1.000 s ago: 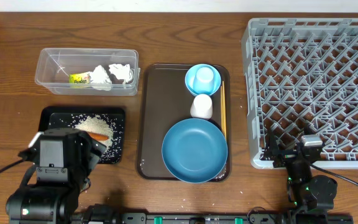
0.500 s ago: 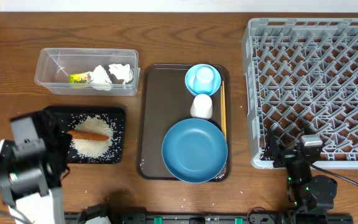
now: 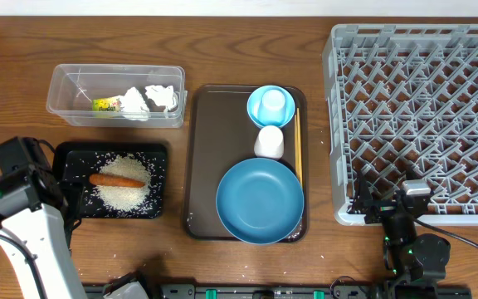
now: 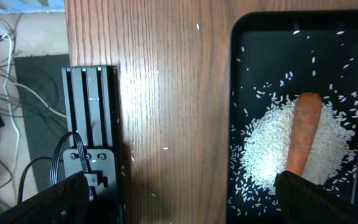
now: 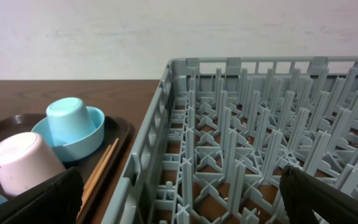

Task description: Sort waste into correct bins and load items into the dishwasher rack

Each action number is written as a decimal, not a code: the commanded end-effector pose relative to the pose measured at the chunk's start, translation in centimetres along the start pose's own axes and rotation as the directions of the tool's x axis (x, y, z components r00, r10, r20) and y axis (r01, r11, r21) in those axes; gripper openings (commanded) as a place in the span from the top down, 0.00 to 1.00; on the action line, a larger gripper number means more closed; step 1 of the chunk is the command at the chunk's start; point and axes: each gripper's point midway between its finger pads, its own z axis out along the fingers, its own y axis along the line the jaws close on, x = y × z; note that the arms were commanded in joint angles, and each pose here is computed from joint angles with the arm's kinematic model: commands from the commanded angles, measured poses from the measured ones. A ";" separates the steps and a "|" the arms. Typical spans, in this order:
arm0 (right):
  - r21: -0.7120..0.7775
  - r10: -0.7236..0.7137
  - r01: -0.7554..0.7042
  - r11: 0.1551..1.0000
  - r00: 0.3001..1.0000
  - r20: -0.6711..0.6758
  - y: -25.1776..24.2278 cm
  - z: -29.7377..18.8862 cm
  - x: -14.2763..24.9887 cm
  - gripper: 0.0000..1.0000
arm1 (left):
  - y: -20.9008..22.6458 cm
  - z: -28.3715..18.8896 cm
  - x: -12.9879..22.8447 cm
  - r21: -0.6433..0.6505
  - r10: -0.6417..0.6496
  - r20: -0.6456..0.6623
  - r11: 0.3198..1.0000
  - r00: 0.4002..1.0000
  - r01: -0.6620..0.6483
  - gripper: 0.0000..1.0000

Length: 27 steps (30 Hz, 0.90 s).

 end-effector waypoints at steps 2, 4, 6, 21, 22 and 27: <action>0.024 -0.009 0.009 1.000 1.000 -0.005 -0.6 0.0 0.2 0.01 | 0.2 0.6 0.1 -0.036 0.006 -0.017 0.999 1.000 -0.006 0.02; 0.024 -0.009 0.009 1.000 1.000 -0.005 -0.6 0.0 0.2 0.01 | 0.2 0.8 0.1 -0.044 0.008 -0.022 0.999 1.000 -0.009 0.02; 0.023 -0.009 0.009 1.000 1.000 -0.005 -0.5 0.0 0.2 0.01 | 0.1 0.9 0.1 -0.050 0.010 -0.026 0.999 1.000 -0.011 0.02; 0.024 -0.009 0.009 1.000 1.000 -0.005 -0.6 0.0 0.2 0.01 | 0.1 1.0 0.2 -0.055 0.011 -0.029 0.998 1.000 -0.013 0.02; 0.024 -0.009 0.009 1.000 1.000 -0.005 -0.6 0.0 0.2 0.01 | 0.1 1.0 0.2 -0.054 0.011 -0.029 0.998 1.000 -0.013 0.02; -0.273 0.208 -0.217 0.937 0.976 -0.061 4.7 -0.7 -0.1 0.01 | 0.1 1.0 0.2 -0.054 0.011 -0.029 0.998 1.000 -0.013 0.02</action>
